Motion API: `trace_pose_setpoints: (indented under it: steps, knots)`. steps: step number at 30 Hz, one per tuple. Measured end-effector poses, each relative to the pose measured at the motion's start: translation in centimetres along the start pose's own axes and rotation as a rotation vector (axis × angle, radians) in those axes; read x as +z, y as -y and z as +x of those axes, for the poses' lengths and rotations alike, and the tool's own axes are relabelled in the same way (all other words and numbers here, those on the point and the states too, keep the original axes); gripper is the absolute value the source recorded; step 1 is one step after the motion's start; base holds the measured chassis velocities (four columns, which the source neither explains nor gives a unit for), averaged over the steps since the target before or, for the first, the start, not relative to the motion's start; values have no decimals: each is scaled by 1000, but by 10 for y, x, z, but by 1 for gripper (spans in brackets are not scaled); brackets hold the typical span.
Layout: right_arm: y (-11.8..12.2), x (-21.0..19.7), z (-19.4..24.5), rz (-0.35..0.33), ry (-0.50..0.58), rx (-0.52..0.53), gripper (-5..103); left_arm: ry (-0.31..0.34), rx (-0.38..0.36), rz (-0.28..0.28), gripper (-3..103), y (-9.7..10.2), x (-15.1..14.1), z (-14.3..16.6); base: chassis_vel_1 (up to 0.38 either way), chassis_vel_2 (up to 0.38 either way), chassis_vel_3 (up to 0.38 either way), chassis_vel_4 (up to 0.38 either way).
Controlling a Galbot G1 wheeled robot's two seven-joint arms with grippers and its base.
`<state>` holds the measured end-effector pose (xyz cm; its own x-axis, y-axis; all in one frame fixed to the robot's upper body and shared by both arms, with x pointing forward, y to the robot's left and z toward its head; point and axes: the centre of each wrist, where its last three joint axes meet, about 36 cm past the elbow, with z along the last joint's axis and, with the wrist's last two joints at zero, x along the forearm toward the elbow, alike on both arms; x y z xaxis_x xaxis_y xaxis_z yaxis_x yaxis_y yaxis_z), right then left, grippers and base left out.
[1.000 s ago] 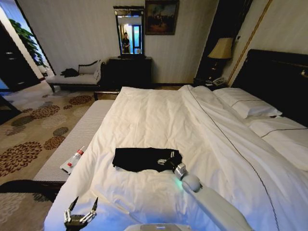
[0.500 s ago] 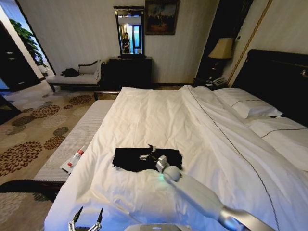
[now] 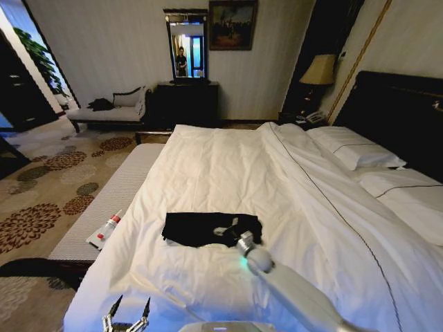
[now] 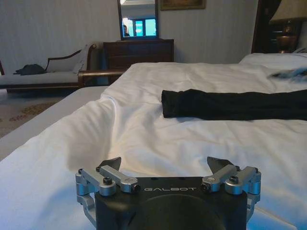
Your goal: Fold the clothes on the bed.
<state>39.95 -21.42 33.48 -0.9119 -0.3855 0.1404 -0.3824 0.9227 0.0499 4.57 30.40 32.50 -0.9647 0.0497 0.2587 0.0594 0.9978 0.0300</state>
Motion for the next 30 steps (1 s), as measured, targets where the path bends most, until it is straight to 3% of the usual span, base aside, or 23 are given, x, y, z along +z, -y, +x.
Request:
trace_pose_setpoints:
  steps: [6,9,10,11,13,15,16,18,25,30]
  knots:
    - [18,-6,66,-102,-40,122,100,0,0,0,100,0,0,0,0,0,0,0]
    - [24,-8,98,-227,-105,194,100,-1,0,0,100,0,0,0,0,0,0,0]
    - [26,-9,110,-304,-137,216,100,-1,0,0,100,0,0,0,0,0,0,0]
    - [26,-9,110,-304,-137,216,100,-1,0,0,100,0,0,0,0,0,0,0]
    - [27,-9,122,-417,-167,225,100,-1,0,-1,100,0,0,0,0,0,0,0]
    - [28,-11,125,-486,-185,221,100,-1,0,-1,100,0,0,0,0,0,0,0]
    - [28,-11,125,-486,-185,221,100,-1,0,-1,100,0,0,0,0,0,0,0]
    - [29,-13,121,-574,-209,214,100,-2,0,-1,100,0,0,0,0,0,0,0]
    - [33,-1,93,-698,-247,213,100,-2,0,-1,100,0,0,0,0,0,0,0]
    - [31,22,91,-656,-274,215,100,-1,-1,-1,100,0,0,0,0,0,0,0]
